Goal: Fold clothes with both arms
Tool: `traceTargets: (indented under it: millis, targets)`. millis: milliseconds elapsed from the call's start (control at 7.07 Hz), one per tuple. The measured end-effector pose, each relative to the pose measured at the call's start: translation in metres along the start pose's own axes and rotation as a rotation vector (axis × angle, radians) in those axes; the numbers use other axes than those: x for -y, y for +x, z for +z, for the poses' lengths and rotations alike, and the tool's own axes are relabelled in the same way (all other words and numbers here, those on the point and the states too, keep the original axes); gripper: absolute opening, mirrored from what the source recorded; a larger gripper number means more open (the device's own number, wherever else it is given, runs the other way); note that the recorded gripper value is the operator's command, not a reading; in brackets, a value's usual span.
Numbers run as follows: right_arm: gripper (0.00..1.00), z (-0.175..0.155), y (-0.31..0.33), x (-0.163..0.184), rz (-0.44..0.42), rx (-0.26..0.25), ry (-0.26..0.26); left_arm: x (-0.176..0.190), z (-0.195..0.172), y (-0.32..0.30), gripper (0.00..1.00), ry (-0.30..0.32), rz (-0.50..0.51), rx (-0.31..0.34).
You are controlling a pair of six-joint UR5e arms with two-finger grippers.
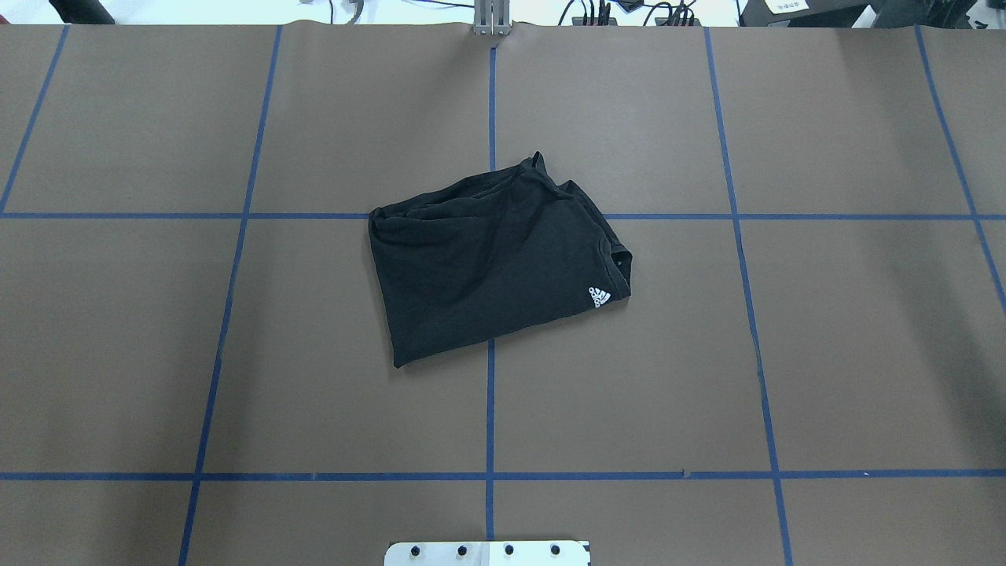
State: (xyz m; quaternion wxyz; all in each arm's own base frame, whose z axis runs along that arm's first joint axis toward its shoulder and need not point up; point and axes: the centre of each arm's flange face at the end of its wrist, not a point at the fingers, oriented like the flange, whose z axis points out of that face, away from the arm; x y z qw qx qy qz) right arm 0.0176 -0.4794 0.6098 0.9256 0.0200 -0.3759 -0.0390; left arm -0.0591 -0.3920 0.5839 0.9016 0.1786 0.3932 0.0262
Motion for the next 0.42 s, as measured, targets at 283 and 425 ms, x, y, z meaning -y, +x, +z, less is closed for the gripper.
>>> traceTargets:
  millis: [283,425]
  targets:
    - [1.0,-0.0033,-0.002,0.0002,-0.001,-0.008,0.005,-0.0025,0.0026,-0.0032,1.0,-0.011,-0.012,0.003]
    - [1.0,-0.0043,-0.0024,-0.0004,0.001,-0.014,0.006,-0.003,0.0028,-0.0034,1.0,-0.012,-0.013,0.002]
